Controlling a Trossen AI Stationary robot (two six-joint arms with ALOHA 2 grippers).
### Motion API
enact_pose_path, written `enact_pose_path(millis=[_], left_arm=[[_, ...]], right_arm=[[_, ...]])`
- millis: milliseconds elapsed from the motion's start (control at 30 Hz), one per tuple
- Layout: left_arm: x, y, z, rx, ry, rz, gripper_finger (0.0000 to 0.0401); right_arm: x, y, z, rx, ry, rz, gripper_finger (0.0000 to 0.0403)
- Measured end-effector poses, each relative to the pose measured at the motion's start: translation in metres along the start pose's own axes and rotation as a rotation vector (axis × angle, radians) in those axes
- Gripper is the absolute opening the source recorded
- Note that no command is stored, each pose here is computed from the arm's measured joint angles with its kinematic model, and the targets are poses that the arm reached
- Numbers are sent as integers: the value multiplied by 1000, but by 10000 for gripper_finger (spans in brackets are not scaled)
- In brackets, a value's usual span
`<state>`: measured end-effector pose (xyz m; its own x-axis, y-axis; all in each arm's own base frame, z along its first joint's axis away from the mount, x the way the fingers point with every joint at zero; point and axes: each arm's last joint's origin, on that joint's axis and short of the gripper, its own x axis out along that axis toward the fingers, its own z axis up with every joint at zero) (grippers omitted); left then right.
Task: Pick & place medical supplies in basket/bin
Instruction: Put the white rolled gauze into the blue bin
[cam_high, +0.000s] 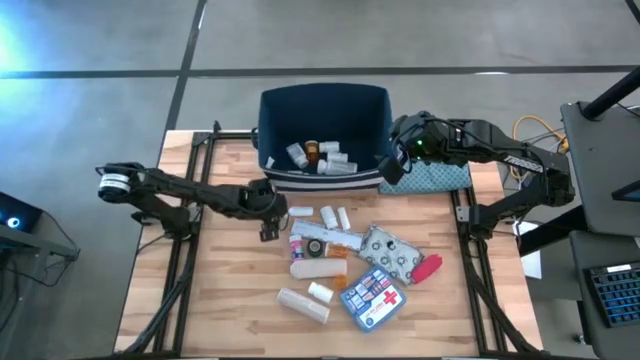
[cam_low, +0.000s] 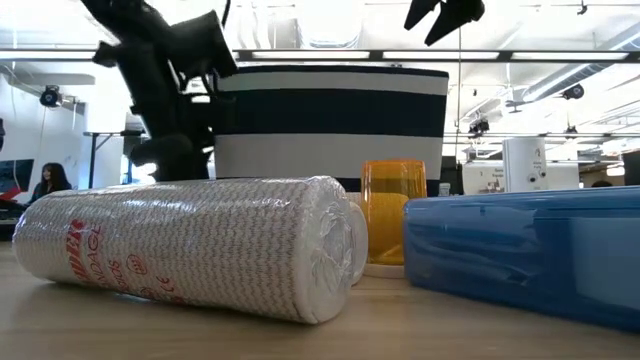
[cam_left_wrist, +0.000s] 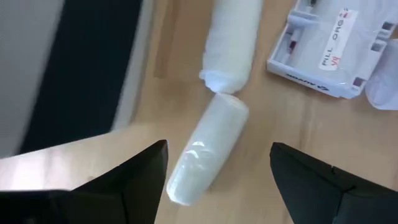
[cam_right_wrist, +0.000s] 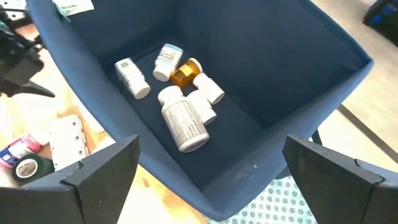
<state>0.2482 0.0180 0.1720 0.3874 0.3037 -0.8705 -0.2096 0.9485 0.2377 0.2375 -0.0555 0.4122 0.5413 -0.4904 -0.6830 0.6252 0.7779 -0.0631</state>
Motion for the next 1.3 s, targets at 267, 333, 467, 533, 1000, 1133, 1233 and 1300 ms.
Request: enact_pose_path(millis=[267,333,467,533,1000,1133,1233,1300], left_arm=[[16,8,-16,-14,12,-101,231],[18,7,-20,-18,17,-100,222],[20,6,-24,-81,43,-109,192],[20,5,-23,-110,39,-110,169],[-8,-37,-28,-331,35,-225,15],[-54,-57,-16,-390,-52,-326,25],[-106,-66,2,-408,-245,-375,25],[-142,-63,15,-446,-419,-323,24]], right_arm=[[0,0,0,22,0,0,384],[0,0,0,22,0,0,384],[0,0,0,22,-1,-2,384],[0,0,0,23,-4,-5,384],[0,0,2,-3,-29,-21,384],[0,1,3,-15,-37,-6,384],[0,3,4,-34,-31,60,384],[0,4,5,-44,-37,97,384]])
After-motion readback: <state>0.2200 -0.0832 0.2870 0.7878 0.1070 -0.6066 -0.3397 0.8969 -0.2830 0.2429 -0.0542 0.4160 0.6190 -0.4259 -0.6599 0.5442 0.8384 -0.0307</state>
